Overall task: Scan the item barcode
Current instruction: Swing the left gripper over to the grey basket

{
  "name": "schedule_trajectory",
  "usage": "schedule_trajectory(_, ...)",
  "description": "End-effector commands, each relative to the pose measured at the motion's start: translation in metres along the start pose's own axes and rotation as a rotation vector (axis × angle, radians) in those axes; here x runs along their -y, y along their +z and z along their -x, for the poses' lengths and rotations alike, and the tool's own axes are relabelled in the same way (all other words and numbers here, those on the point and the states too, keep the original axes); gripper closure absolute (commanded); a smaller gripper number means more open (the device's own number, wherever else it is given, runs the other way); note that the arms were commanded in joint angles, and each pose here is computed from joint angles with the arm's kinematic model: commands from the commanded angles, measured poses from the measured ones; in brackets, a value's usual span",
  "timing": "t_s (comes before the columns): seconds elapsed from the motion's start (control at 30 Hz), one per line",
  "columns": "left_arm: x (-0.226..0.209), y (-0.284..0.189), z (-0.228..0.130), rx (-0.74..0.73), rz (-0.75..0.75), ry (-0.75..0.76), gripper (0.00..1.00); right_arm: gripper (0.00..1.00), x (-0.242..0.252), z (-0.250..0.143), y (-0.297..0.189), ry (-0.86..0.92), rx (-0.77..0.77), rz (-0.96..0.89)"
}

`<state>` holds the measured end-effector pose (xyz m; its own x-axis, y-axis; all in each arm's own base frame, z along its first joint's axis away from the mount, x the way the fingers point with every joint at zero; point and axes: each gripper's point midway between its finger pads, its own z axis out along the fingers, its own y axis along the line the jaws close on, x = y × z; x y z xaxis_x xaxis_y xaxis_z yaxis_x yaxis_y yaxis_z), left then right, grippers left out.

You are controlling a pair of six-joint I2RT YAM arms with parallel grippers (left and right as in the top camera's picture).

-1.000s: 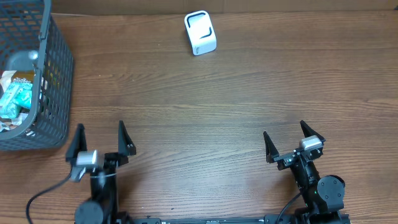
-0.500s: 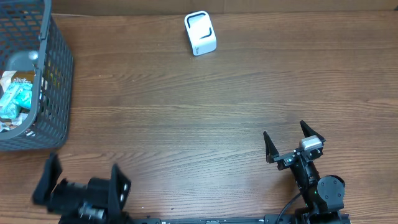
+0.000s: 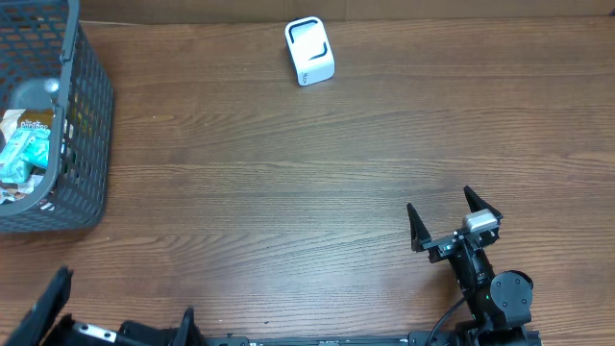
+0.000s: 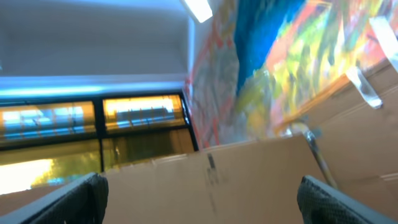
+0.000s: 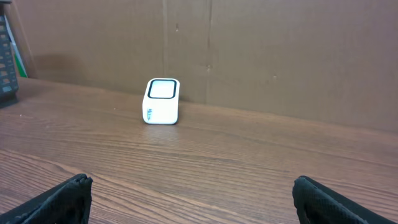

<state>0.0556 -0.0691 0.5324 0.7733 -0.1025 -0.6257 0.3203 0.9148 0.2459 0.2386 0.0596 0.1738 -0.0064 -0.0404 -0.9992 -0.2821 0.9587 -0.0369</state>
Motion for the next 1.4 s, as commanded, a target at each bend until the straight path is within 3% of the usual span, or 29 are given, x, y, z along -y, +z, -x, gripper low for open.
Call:
schedule_trajectory(0.0,0.006,0.033,-0.006,-0.104,-0.12,-0.065,0.01,0.0,0.002,-0.002,0.0,-0.002,0.001,-0.01)
schedule_trajectory(0.27,0.005,0.088,-0.04,-0.294,-0.286,-0.184,0.0,0.0,0.002,-0.002,0.0,-0.002,0.001,-0.01)
schedule_trajectory(0.4,-0.007,0.11,-0.078,-0.429,-0.296,-0.251,0.0,0.0,0.002,-0.002,0.0,-0.002,0.001,-0.01)
schedule_trajectory(0.67,-0.068,0.112,-0.214,-0.785,-0.026,-0.282,0.0,0.0,0.002,-0.002,0.0,-0.002,0.001,-0.01)
schedule_trajectory(0.83,-0.086,0.096,-0.284,-0.955,0.074,-0.325,0.0,0.0,0.002,-0.002,0.0,-0.002,0.001,-0.01)
schedule_trajectory(0.93,-0.089,0.092,-0.307,-1.0,0.083,-0.343,0.0,0.0,0.002,-0.002,0.0,-0.002,0.001,-0.01)
schedule_trajectory(1.03,-0.1,0.091,-0.32,-1.012,0.127,-0.325,0.0,0.0,0.002,-0.002,0.0,-0.002,0.001,-0.01)
schedule_trajectory(1.17,-0.134,0.101,-0.31,-0.961,0.289,-0.43,0.0,0.0,0.002,-0.002,0.0,-0.002,0.001,-0.01)
schedule_trajectory(1.37,-0.224,0.101,-0.282,-1.02,0.511,-0.446,0.0,0.0,0.002,-0.002,0.0,-0.002,0.001,-0.01)
